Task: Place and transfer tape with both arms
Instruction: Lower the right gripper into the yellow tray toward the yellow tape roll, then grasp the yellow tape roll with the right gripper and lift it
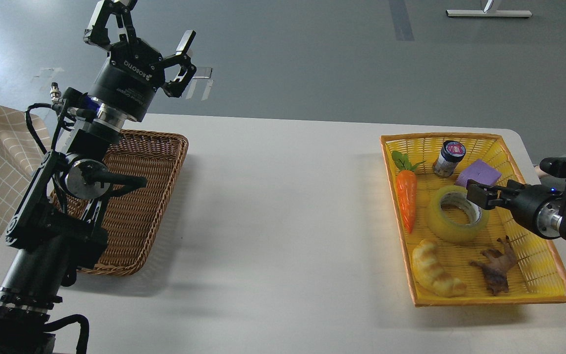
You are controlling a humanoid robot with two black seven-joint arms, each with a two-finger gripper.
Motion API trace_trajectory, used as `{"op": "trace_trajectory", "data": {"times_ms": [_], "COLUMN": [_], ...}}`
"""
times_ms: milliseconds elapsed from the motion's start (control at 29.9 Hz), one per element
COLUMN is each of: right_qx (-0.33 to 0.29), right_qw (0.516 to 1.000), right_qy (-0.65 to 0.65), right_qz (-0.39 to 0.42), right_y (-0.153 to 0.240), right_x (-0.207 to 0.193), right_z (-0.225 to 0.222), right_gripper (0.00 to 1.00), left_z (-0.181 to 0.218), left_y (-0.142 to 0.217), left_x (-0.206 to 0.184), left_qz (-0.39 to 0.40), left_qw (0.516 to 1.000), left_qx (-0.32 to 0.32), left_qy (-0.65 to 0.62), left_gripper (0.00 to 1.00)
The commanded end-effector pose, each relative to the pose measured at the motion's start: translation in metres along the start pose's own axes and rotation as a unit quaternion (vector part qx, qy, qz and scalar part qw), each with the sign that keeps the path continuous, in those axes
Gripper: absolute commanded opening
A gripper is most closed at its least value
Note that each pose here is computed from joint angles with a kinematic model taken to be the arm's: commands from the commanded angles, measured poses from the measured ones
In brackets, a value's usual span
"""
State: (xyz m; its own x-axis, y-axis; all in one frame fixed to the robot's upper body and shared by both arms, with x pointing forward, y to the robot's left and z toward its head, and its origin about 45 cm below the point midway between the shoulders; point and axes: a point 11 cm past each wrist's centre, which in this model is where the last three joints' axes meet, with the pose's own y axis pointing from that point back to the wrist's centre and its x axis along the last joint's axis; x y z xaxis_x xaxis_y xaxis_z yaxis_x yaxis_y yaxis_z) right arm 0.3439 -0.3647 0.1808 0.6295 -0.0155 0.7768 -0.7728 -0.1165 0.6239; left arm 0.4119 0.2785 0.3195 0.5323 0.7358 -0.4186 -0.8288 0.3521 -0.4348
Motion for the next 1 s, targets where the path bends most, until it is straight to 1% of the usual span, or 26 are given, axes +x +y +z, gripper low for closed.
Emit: {"op": "trace_trajectory", "data": {"times_ms": [0,368,401,468,568,869,936,969], "right_qx": [0.004,-0.007,-0.009,-0.013,-0.015,-0.013,-0.013,-0.013], "right_qw": [1.000,1.000,1.000,1.000,0.999,0.999,0.999,0.999], "right_qy": [-0.015,-0.011,-0.009,-0.006,-0.009,-0.016,-0.016,-0.015], "right_qz": [-0.009,-0.021,-0.022,-0.024,-0.031,-0.037,-0.037,-0.038], "right_y": [-0.006,-0.010,-0.010,-0.010,-0.011,-0.013,-0.013,-0.013], "right_x": [-0.011,-0.023,-0.024,-0.025,-0.032,-0.039,-0.039,-0.040], "right_z": [-0.005,-0.001,0.000,0.002,0.003,0.000,0.000,0.001], "right_gripper": [0.87,0.86,0.83,0.82,0.76,0.70,0.66,0.62], "left_z": [0.001,0.004,0.004,0.004,0.005,0.005,0.005,0.005], "left_y": [0.000,0.001,0.001,0.001,0.002,0.002,0.002,0.002], "left_x": [0.001,0.003,0.003,0.004,0.004,0.005,0.005,0.005], "left_qz": [0.000,0.001,0.001,0.002,0.003,0.003,0.004,0.004], "left_qw": [1.000,1.000,1.000,1.000,1.000,1.000,1.000,1.000], "left_qx": [0.000,0.001,0.001,0.001,0.000,0.001,0.002,0.002], "left_qy": [-0.002,-0.006,-0.006,-0.006,-0.006,-0.008,-0.008,-0.008], "left_gripper": [0.98,0.98,0.98,0.98,0.98,0.98,0.98,0.98]}}
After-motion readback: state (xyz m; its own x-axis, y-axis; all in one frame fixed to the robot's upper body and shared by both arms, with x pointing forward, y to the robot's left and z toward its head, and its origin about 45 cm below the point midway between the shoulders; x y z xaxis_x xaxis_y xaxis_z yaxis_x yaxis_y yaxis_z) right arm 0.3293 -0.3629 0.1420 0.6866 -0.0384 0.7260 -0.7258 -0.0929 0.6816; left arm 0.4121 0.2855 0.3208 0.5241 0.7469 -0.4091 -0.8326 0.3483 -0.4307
